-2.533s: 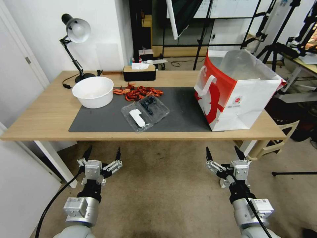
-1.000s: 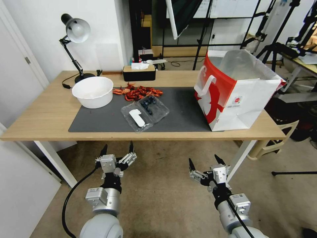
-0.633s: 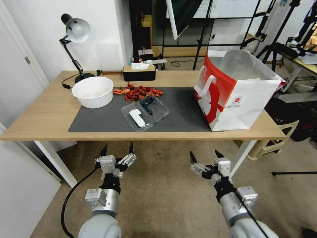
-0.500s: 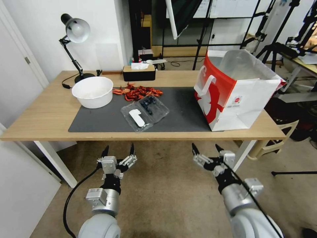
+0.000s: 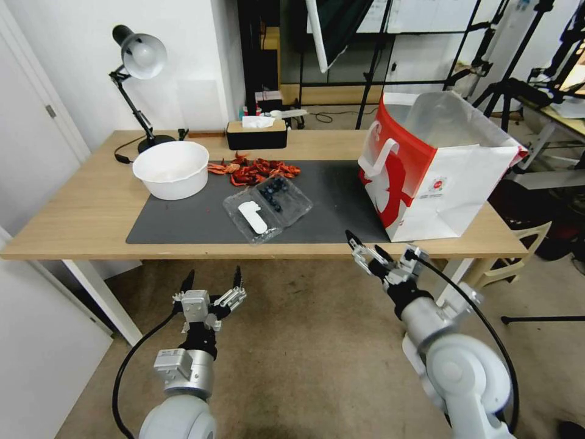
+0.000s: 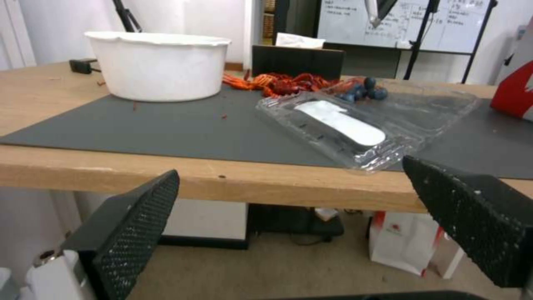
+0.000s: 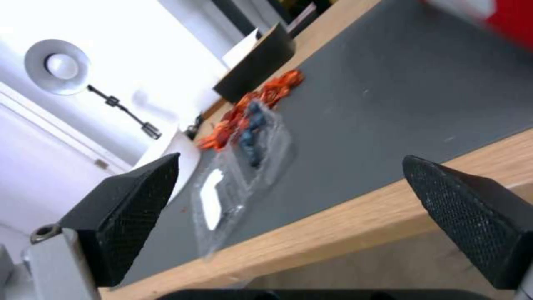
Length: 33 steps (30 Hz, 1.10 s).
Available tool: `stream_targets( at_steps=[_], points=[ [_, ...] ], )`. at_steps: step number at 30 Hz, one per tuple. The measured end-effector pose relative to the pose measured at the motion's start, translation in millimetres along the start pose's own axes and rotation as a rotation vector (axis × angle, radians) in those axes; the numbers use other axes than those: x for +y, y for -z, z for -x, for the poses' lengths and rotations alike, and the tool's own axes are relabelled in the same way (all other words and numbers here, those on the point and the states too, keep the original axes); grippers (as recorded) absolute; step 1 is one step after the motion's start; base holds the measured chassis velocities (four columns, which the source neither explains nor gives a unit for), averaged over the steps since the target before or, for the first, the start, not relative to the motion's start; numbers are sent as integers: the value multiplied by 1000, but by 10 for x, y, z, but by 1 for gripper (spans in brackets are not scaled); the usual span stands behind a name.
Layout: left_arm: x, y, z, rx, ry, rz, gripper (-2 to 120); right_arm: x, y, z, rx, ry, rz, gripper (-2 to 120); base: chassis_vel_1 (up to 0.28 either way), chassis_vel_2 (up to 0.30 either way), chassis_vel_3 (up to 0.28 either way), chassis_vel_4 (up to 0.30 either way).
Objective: Close the takeout container lid, then place the container into the takeout bag.
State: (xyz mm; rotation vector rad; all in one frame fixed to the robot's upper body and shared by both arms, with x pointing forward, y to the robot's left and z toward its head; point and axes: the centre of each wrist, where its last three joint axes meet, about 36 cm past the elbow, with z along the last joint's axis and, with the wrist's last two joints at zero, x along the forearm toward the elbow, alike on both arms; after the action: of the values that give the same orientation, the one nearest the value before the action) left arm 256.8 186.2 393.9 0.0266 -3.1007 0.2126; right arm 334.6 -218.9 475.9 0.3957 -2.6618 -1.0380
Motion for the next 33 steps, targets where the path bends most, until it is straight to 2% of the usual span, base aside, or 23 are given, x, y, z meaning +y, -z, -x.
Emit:
stream_targets(
  at_steps=[8,10,16,25,33],
  points=[
    [30,1,23,-4,0,15,100,62,-27,326,76,33,46,100,0,0,0,0],
    [41,0,21,-2,1,15,100,153,-49,573,121,59,49,100,0,0,0,0],
    [41,-15,-3,6,-1,12,100,311,-99,883,172,81,46,100,0,0,0,0],
    [60,-16,-31,10,13,-4,100,573,-165,1303,269,50,69,100,0,0,0,0],
    [76,-16,-29,9,18,-2,100,662,-210,1552,315,27,32,100,0,0,0,0]
  ],
)
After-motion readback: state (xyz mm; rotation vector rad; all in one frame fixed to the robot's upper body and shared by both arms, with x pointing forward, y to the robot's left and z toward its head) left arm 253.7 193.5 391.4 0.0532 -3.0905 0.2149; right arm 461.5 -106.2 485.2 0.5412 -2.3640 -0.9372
